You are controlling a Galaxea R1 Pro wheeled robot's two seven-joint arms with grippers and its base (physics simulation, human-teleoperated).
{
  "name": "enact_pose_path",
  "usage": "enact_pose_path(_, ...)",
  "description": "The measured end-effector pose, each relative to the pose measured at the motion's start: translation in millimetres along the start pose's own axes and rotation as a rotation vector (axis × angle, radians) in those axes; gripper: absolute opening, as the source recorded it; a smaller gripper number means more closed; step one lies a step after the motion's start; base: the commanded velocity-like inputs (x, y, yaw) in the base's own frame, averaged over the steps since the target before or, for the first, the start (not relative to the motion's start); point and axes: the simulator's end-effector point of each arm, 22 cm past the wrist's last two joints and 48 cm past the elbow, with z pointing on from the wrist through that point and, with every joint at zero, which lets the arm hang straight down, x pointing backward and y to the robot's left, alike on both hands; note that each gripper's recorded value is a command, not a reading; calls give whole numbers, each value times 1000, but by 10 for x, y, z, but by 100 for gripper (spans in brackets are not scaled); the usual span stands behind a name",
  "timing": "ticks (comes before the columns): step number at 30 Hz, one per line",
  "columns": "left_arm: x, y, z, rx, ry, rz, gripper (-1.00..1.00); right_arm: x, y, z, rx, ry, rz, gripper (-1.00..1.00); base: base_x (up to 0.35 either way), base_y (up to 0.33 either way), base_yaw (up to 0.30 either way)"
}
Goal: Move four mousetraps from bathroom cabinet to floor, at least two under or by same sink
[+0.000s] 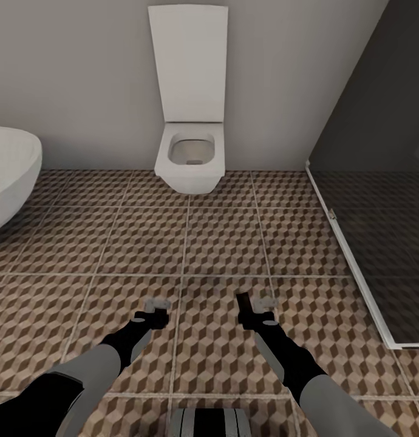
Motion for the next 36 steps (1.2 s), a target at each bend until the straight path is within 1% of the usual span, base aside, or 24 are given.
enact_pose_path(7,127,-14,147,1,6,1,-100,136,10,143,-1,10,-1,-100,0,0,0)
enact_pose_path(9,99,-5,159,0,-11,-1,-100,153,11,153,-1,13,-1,-100,0,0,0)
enact_pose_path(13,-14,39,175,-7,-97,-13,-100,188,15,173,-2,19,-1,-100,0,0,0)
enact_pose_path(14,9,38,180,-7,-99,-14,-100,197,15,178,-2,21,-2,-100,0,0,0)
enact_pose_path(20,135,29,208,-8,-99,-15,-100,249,17,207,-2,30,-2,-100,0,0,0)
enact_pose_path(36,310,14,288,-7,-71,-13,-100,389,23,282,-3,56,-2,-100,0,0,0)
